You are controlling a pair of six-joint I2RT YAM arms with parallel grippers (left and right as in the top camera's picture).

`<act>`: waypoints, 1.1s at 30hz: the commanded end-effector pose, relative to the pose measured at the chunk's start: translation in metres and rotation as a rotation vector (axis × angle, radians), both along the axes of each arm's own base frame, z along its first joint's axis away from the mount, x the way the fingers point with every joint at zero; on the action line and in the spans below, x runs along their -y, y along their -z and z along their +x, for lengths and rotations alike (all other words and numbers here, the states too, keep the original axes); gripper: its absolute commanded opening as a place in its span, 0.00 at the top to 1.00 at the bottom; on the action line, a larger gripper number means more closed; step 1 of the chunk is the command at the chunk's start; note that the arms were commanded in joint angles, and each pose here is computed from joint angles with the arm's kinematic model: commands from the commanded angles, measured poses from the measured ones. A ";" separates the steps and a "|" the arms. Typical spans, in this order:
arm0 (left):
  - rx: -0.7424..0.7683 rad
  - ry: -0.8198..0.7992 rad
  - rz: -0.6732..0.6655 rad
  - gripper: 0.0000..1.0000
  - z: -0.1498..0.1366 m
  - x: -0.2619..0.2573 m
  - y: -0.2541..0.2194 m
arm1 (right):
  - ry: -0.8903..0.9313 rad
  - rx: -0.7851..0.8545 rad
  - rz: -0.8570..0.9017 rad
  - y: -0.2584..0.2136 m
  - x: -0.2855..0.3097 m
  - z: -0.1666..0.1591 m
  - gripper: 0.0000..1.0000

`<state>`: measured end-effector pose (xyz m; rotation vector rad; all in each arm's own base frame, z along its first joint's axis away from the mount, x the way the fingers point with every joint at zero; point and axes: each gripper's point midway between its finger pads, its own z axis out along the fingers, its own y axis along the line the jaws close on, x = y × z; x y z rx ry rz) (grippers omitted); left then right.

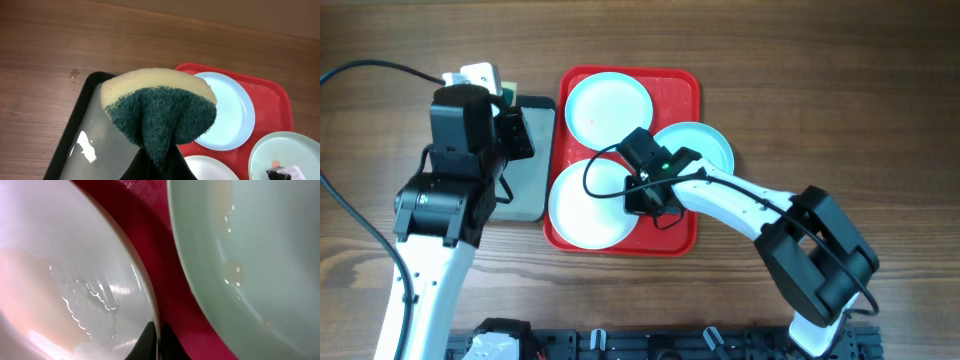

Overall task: Clean dirty plates on tray and stack at the side
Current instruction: 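Move the sponge back toward the black tray with the left gripper, then lift the white plate with the right gripper and swing it rightward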

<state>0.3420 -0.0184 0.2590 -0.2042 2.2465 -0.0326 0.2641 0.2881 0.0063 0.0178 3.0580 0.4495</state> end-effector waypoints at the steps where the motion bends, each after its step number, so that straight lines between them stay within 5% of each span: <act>1: 0.063 -0.045 -0.003 0.96 -0.005 -0.008 -0.022 | -0.013 0.103 0.004 -0.037 0.002 0.012 0.96; 14: 0.133 -0.071 -0.061 0.96 -0.012 -0.008 -0.041 | -0.037 0.212 0.045 -0.102 0.007 0.020 0.96; 33: 0.306 -0.094 -0.135 0.96 -0.036 -0.011 -0.090 | 0.099 0.580 0.260 -0.121 -0.060 0.114 0.96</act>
